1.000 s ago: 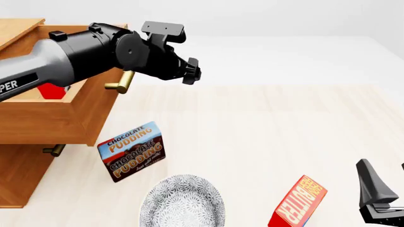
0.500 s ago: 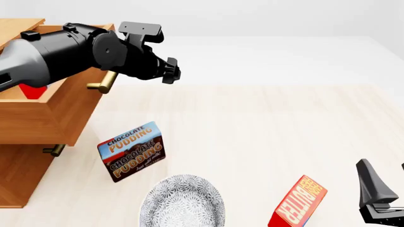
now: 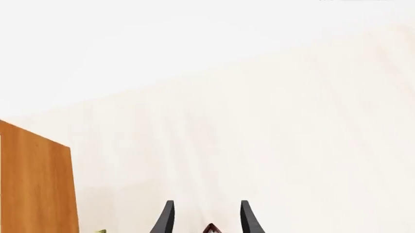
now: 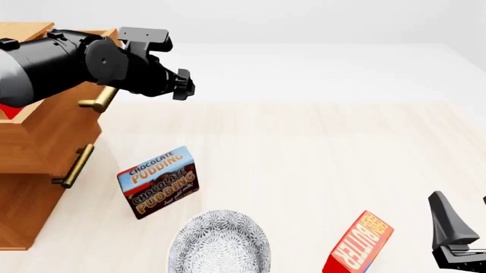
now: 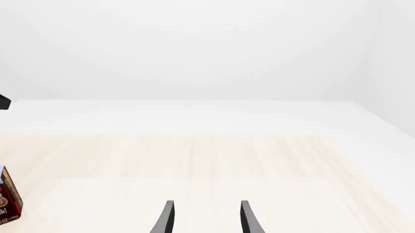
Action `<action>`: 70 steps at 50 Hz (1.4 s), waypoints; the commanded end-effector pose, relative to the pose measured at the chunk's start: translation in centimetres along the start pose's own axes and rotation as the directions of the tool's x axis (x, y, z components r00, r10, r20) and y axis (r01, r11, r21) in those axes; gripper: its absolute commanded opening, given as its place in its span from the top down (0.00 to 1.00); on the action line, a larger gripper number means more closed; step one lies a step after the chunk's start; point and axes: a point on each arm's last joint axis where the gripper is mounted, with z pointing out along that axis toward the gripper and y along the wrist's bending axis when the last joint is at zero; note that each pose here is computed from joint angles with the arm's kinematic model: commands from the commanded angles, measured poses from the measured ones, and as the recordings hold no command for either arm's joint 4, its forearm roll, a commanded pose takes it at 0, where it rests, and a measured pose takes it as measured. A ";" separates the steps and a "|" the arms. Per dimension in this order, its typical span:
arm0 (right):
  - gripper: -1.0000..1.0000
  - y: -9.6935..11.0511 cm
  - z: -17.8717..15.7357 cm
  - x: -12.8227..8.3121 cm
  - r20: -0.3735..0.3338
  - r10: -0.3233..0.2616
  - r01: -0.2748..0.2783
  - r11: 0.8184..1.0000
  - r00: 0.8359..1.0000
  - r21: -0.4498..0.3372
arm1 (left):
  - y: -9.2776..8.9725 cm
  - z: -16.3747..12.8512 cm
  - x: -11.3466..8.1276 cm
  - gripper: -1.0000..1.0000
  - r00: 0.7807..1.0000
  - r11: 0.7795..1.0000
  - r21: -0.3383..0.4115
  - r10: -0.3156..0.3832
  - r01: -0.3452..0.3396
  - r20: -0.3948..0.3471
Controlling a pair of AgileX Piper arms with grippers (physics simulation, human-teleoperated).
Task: Put the butter at the front in the top drawer of the cabinet and close it.
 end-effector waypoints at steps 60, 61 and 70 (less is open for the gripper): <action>0.00 0.0 0.0 0.0 0.000 0.000 0.000 1.000 1.000 0.000 | 8.8 -4.4 3.0 0.00 0.991 0.972 -0.201 -0.131 0.124 -0.021; 0.00 0.0 0.0 0.0 0.000 0.000 0.000 1.000 1.000 0.000 | 8.8 -4.6 2.8 0.00 0.990 0.970 -0.201 -0.140 0.134 -0.014; 0.00 0.0 0.0 0.0 0.000 0.000 0.000 1.000 1.000 0.000 | 9.6 -4.4 2.9 0.00 0.989 0.965 -0.220 -0.149 0.142 -0.019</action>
